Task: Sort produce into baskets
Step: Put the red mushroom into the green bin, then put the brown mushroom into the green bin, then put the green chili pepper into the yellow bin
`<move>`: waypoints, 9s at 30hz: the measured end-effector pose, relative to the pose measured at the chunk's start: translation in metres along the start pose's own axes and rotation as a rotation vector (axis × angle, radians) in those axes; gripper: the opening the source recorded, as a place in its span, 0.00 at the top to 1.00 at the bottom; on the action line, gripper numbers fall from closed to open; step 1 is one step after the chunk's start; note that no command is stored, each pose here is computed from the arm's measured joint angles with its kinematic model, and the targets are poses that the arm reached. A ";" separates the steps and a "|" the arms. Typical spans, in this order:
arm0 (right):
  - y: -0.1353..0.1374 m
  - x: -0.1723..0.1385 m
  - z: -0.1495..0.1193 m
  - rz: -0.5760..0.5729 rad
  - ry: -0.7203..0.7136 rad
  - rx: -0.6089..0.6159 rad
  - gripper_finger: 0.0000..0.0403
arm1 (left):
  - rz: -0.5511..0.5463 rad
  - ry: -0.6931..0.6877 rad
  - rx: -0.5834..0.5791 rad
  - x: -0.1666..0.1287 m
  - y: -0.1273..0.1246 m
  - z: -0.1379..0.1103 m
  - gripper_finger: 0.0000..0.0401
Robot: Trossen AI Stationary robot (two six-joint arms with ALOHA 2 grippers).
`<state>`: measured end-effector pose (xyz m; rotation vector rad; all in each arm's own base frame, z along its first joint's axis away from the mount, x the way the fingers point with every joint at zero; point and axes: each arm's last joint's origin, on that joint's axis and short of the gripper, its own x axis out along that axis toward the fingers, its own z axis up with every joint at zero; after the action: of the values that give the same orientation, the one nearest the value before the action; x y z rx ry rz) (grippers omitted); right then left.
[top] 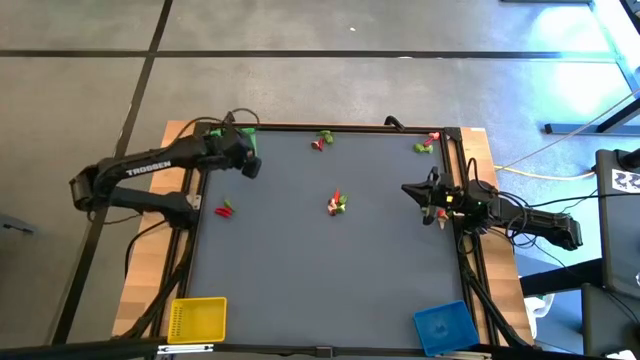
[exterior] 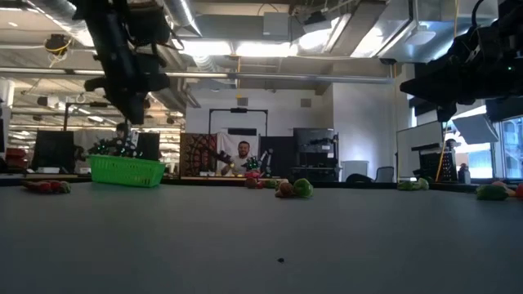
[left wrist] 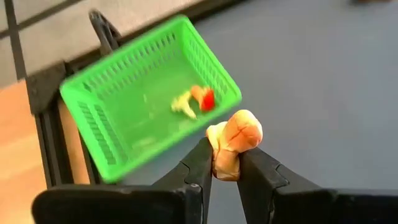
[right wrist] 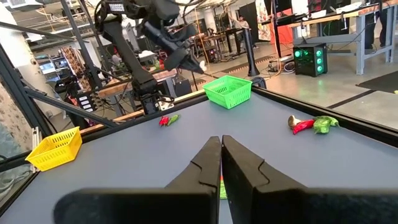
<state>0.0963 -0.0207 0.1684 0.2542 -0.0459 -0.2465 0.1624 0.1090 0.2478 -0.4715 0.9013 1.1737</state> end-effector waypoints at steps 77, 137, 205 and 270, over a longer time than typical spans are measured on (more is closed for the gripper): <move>-0.001 0.000 0.002 -0.044 -0.033 0.002 0.96 | -0.473 -0.419 0.364 0.100 -0.132 0.075 0.56; -0.001 0.000 0.002 -0.039 -0.030 0.050 0.96 | -0.492 -0.209 0.485 0.207 -0.110 0.087 0.98; -0.001 0.000 -0.001 -0.034 0.006 -0.008 0.96 | 0.084 0.313 0.115 0.086 0.026 0.025 0.62; 0.000 0.000 -0.002 0.006 0.023 0.003 0.96 | 0.137 0.581 -0.356 0.041 -0.030 -0.099 0.59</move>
<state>0.0967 -0.0205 0.1664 0.2596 -0.0244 -0.2379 0.1593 0.0494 0.1540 -1.0916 1.2374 1.3558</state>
